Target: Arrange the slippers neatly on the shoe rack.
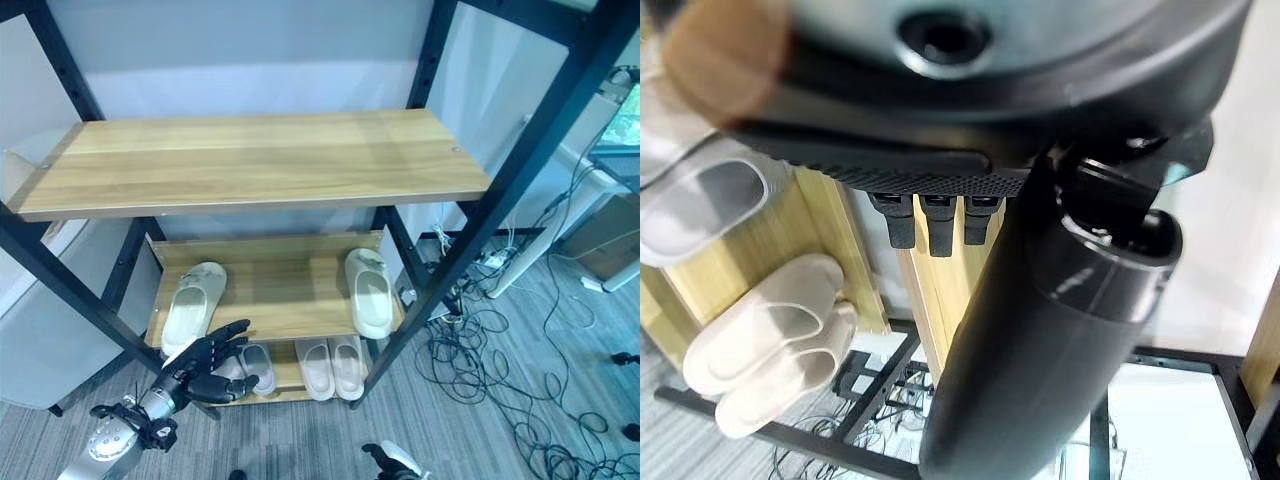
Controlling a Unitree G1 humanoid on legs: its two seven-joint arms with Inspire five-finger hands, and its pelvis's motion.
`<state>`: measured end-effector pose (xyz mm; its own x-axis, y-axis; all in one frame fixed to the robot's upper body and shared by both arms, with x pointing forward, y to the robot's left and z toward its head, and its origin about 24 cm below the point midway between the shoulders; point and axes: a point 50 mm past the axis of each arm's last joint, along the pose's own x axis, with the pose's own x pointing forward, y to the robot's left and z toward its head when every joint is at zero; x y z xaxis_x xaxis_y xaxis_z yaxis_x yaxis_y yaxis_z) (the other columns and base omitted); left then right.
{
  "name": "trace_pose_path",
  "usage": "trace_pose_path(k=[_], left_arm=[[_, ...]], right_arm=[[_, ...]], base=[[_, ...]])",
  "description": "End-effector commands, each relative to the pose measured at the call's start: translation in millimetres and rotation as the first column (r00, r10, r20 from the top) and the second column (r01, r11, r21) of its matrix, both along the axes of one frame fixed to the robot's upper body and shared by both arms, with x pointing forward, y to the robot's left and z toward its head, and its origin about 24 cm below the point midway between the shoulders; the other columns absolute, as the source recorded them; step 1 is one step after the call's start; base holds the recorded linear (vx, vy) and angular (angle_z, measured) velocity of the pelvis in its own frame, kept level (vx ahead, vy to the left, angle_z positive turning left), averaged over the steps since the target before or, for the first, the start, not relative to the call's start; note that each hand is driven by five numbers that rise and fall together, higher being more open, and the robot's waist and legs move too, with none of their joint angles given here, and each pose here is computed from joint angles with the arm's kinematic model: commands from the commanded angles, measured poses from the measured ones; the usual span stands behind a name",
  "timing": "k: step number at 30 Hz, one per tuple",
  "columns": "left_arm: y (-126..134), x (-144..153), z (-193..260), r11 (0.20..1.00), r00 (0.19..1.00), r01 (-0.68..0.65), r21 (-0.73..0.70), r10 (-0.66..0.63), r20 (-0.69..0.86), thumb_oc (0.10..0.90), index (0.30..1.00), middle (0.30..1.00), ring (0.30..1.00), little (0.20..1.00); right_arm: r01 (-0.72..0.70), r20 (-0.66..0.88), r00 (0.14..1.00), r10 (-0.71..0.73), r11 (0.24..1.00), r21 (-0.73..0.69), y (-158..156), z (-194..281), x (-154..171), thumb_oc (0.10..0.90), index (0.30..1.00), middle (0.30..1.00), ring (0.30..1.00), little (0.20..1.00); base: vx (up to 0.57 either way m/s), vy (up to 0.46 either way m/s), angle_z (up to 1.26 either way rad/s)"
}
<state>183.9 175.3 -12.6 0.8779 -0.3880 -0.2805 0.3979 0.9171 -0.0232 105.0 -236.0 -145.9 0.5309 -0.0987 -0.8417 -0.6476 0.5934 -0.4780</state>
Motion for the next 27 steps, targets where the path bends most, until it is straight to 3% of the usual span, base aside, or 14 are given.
trace_pose_path(k=[1, 10, 18, 23, 27], left_arm=[[-15.7, 24.7, 52.0, 0.989, 0.963, 0.083, -0.124, -0.047, 0.266, 0.800, 0.900, 0.900, 0.900, 0.900], [-11.4, 39.6, 103.5, 0.990, 0.863, 0.037, -0.139, 0.038, 0.504, 0.800, 0.900, 0.900, 0.900, 0.900], [3.4, 46.4, 137.5, 0.995, 0.714, -0.081, 0.058, 0.017, 0.700, 0.800, 0.900, 0.900, 0.900, 0.900], [26.2, 45.6, 155.1, 0.941, 0.616, -0.239, 0.238, -0.043, 0.787, 0.800, 0.900, 0.900, 0.900, 0.900], [41.8, 45.4, 154.6, 0.884, 0.605, -0.337, 0.325, -0.062, 0.794, 0.800, 0.900, 0.900, 0.900, 0.900]], right_arm=[[-0.057, 0.055, 0.997, 0.058, 0.998, -0.024, -4.0, 7.3, 15.6, 0.800, 0.900, 0.900, 0.900, 0.900], [-0.063, 0.057, 0.996, 0.064, 0.998, -0.018, 1.3, 5.7, 16.1, 0.800, 0.900, 0.900, 0.900, 0.900], [-0.059, 0.063, 0.996, 0.060, 0.998, -0.008, 2.9, 5.6, 16.8, 0.800, 0.900, 0.900, 0.900, 0.900], [-0.055, 0.058, 0.997, 0.055, 0.998, -0.002, 0.7, 5.9, 15.8, 0.800, 0.900, 0.900, 0.900, 0.900], [-0.051, 0.043, 0.998, 0.051, 0.999, 0.001, -2.3, 5.9, 13.2, 0.800, 0.900, 0.900, 0.900, 0.900]], base=[[0.00, 0.000, 0.00], [0.00, 0.000, 0.00], [0.00, 0.000, 0.00], [0.00, 0.000, 0.00], [0.00, 0.000, 0.00]])
